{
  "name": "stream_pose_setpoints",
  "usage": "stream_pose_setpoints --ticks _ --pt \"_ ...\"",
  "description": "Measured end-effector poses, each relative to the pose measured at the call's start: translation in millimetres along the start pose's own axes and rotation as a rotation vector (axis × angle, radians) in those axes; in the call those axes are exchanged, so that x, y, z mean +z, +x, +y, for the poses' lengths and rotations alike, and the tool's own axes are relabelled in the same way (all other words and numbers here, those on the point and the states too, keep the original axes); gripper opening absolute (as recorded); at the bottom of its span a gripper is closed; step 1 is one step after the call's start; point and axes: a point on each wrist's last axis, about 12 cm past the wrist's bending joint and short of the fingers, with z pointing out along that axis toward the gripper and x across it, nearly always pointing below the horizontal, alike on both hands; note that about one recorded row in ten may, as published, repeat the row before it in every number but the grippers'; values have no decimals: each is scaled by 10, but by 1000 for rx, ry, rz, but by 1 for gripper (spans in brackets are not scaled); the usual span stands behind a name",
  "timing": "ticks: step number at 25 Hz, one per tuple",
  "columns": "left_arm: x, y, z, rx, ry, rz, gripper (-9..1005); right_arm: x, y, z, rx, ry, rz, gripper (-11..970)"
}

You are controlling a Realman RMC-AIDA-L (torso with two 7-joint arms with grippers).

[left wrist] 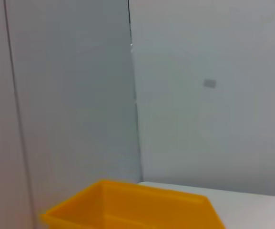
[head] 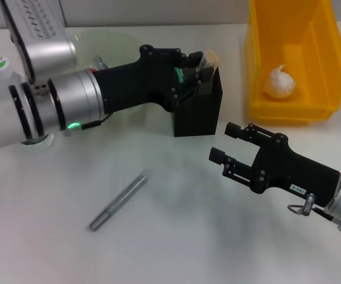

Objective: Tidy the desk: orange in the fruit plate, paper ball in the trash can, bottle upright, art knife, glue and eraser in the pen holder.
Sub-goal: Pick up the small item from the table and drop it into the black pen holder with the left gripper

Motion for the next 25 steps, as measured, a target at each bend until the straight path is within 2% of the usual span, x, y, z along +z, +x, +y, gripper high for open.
stream_pose_setpoints --ticks 7,25 --pt "103 89 21 -41 -98 25 291 -4 17 17 12 1 2 652" --pt "160 195 21 -42 -146 88 305 1 21 31 21 -4 -2 651"
